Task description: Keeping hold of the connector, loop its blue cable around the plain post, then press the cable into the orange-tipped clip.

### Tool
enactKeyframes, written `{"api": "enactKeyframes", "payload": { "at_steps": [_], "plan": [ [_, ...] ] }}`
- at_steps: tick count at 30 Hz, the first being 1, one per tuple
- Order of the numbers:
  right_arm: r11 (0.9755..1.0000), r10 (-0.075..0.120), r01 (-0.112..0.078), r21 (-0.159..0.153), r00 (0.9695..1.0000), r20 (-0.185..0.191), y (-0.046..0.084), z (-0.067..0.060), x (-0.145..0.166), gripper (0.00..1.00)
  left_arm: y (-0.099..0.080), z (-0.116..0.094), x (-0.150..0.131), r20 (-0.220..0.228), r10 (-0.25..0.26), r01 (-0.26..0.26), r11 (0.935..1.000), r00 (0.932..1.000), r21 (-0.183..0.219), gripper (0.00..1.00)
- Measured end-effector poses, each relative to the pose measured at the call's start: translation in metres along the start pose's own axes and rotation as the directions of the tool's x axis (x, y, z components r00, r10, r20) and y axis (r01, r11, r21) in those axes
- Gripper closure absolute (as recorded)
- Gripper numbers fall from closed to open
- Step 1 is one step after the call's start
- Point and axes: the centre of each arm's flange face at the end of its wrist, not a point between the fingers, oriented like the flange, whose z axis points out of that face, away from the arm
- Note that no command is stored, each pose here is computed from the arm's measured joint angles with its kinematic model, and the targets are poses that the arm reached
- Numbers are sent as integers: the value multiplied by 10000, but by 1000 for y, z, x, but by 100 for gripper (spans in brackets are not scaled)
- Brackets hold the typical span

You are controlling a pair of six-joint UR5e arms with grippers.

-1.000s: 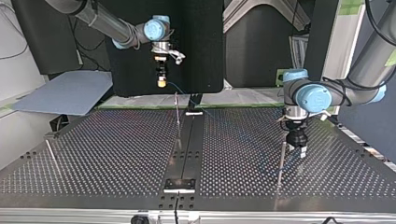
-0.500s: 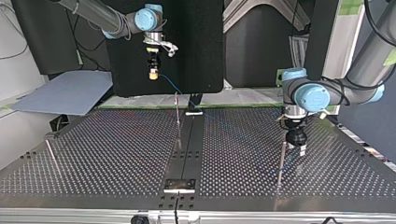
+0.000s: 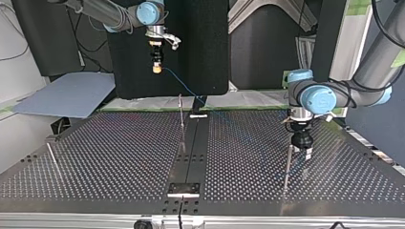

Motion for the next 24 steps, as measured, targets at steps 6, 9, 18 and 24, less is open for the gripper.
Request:
{"api": "enactKeyframes", "payload": {
  "at_steps": [6, 9, 18, 24],
  "plan": [
    [9997, 180, -183, -134, 9997, -180, 11, 8, -11, 100, -1, 0, 0, 8, -174, 174, 9998, 9998, 21, 1],
    [9996, 253, -257, -143, 9993, -261, 20, 14, -12, 100, -2, 0, 0, 12, -388, 388, 9992, 9992, 37, 1],
    [9999, 170, -170, 30, 9996, -240, 44, 28, -13, 100, 0, -1, 2, 11, -1001, 1001, 9950, 9950, 70, 1],
    [9988, 25, -12, 493, 9996, -265, 39, 28, -13, 100, 9, -8, 12, -52, -1563, 1563, 9877, 9877, 87, 1]
  ]
}}
